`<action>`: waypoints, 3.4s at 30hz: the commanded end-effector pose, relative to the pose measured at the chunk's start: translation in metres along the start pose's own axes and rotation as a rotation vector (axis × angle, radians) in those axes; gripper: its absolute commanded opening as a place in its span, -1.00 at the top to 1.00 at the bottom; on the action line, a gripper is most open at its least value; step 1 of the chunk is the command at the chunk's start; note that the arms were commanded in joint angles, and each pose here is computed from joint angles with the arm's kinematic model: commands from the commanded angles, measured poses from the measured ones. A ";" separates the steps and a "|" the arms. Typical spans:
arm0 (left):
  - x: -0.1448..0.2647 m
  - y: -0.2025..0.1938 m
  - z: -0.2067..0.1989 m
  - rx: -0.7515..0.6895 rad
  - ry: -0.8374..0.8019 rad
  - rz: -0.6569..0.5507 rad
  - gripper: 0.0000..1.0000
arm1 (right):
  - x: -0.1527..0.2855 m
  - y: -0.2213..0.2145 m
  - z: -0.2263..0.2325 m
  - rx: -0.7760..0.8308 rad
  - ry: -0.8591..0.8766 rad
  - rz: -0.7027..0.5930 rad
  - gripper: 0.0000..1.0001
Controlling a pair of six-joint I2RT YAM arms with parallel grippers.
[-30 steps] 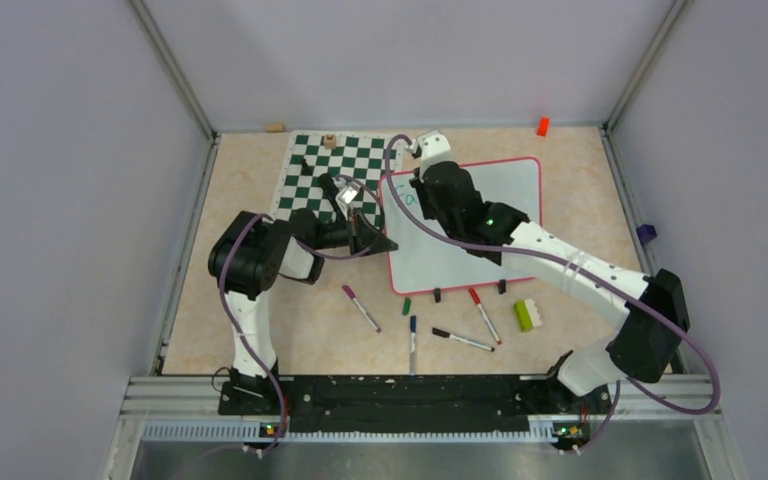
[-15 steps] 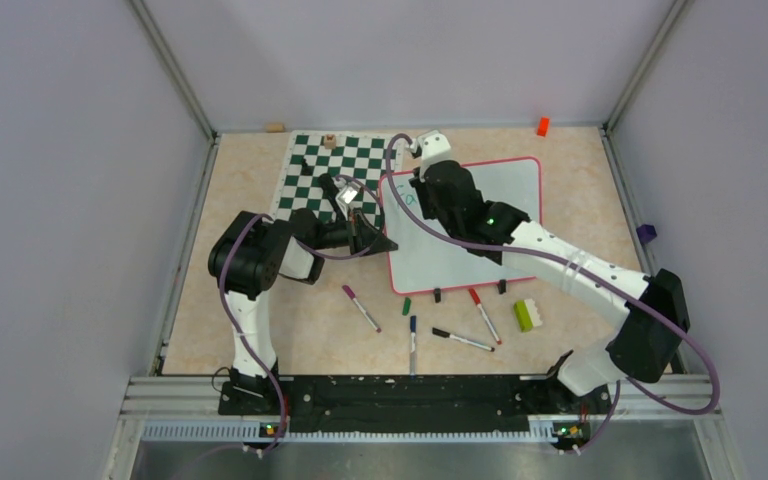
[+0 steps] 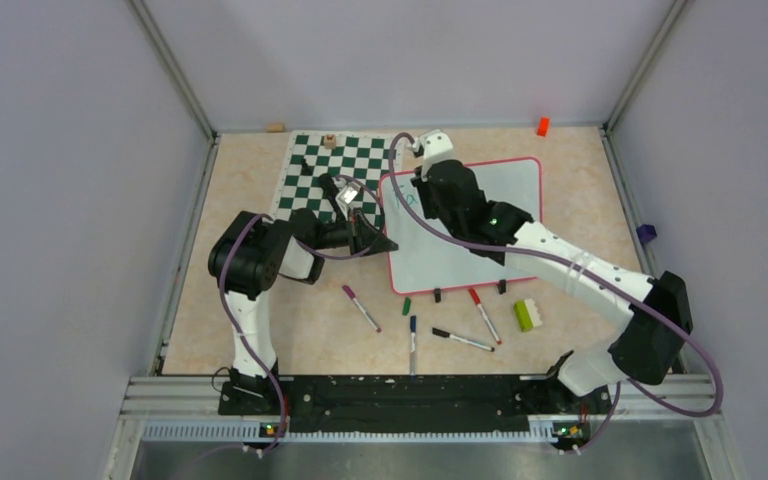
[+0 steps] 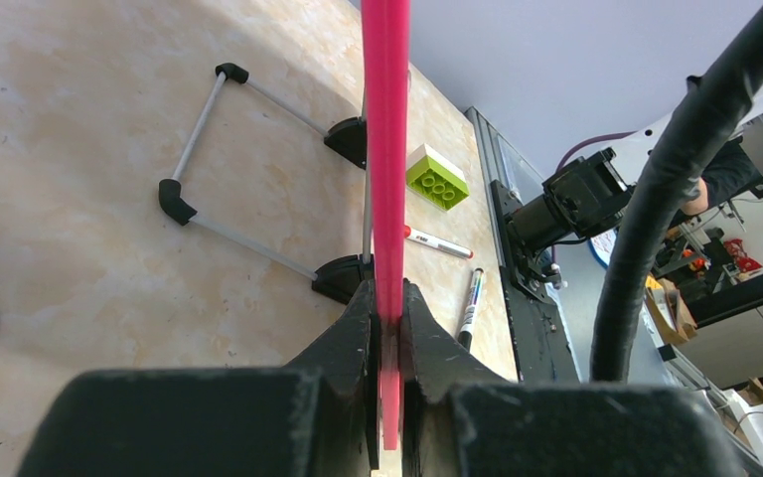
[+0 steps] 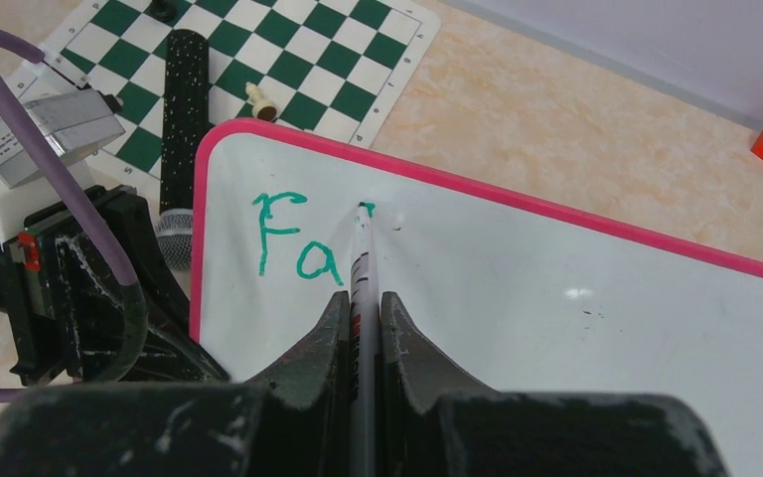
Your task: Write a sentence on the whiteboard
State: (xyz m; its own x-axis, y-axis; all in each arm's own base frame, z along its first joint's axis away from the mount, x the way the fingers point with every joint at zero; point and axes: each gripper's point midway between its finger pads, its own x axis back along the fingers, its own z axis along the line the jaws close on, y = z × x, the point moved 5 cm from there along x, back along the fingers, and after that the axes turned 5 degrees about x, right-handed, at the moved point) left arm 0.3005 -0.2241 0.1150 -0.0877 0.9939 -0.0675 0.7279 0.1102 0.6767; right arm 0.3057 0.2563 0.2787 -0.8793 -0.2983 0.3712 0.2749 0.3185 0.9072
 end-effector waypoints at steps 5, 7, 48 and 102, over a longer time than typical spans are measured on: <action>-0.004 0.004 -0.018 -0.147 -0.080 0.029 1.00 | 0.027 0.035 -0.015 -0.068 0.022 -0.117 1.00; -0.004 0.004 -0.018 -0.146 -0.080 0.029 1.00 | 0.027 0.032 -0.014 -0.067 0.029 -0.110 1.00; -0.004 0.004 -0.019 -0.149 -0.081 0.029 1.00 | 0.008 -0.019 -0.008 -0.022 -0.011 0.038 1.00; -0.004 0.003 -0.018 -0.146 -0.079 0.029 1.00 | 0.009 0.000 -0.023 -0.043 -0.023 -0.013 1.00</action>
State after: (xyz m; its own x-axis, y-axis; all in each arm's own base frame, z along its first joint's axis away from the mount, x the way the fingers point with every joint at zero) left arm 0.3001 -0.2244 0.1155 -0.0844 0.9940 -0.0691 0.7250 0.1088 0.6801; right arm 0.2972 0.2316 0.2669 -0.8640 -0.2870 0.4137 0.3262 0.3068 0.8941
